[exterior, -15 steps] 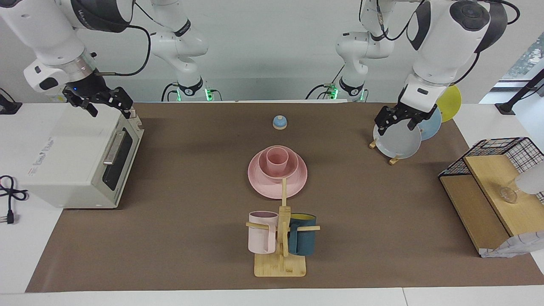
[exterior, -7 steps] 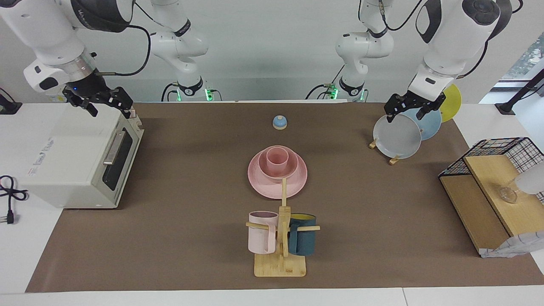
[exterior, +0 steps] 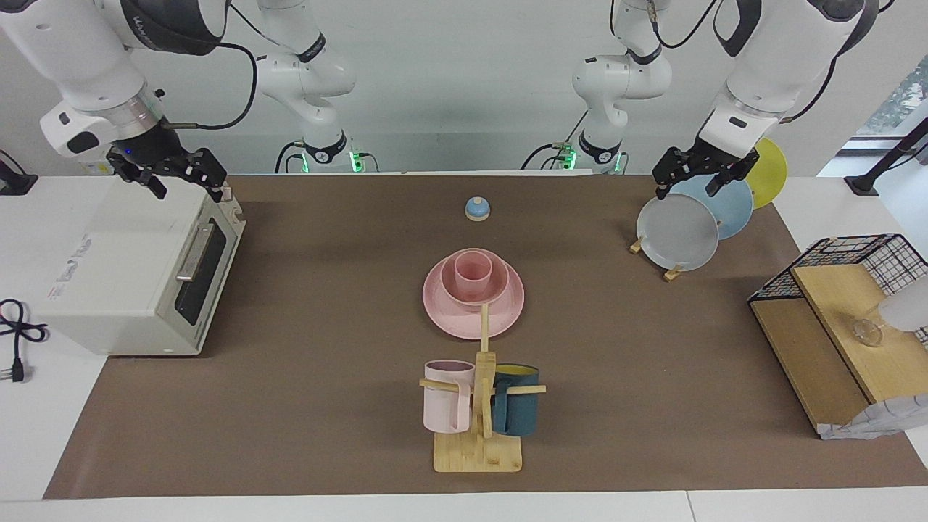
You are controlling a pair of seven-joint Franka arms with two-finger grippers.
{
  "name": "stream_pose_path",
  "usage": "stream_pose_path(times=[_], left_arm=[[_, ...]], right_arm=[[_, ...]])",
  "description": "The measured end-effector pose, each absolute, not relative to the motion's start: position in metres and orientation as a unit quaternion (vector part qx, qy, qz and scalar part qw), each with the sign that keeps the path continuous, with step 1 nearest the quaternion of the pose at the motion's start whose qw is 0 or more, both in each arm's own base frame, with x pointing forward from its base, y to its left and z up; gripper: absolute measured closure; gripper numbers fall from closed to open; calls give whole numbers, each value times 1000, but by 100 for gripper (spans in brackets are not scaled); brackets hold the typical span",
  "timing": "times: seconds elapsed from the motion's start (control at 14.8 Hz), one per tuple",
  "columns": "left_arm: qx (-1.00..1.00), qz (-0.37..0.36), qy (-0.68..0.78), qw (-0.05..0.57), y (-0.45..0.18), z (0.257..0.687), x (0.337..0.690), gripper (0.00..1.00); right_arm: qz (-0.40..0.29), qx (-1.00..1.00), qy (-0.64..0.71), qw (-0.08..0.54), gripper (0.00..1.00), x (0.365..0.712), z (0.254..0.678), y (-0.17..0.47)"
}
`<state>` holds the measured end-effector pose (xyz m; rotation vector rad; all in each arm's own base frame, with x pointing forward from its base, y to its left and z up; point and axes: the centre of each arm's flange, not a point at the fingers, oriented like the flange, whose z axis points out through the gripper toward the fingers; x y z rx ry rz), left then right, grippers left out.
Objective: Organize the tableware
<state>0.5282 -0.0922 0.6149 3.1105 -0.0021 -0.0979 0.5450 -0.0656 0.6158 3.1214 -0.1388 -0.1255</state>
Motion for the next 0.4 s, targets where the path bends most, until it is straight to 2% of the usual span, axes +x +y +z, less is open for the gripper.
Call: stream_pose_path(times=[0.4], left_arm=[[999, -37, 4, 14, -87, 614, 528, 0]], right_arm=[[-40, 998, -44, 7, 0, 545, 616, -66]])
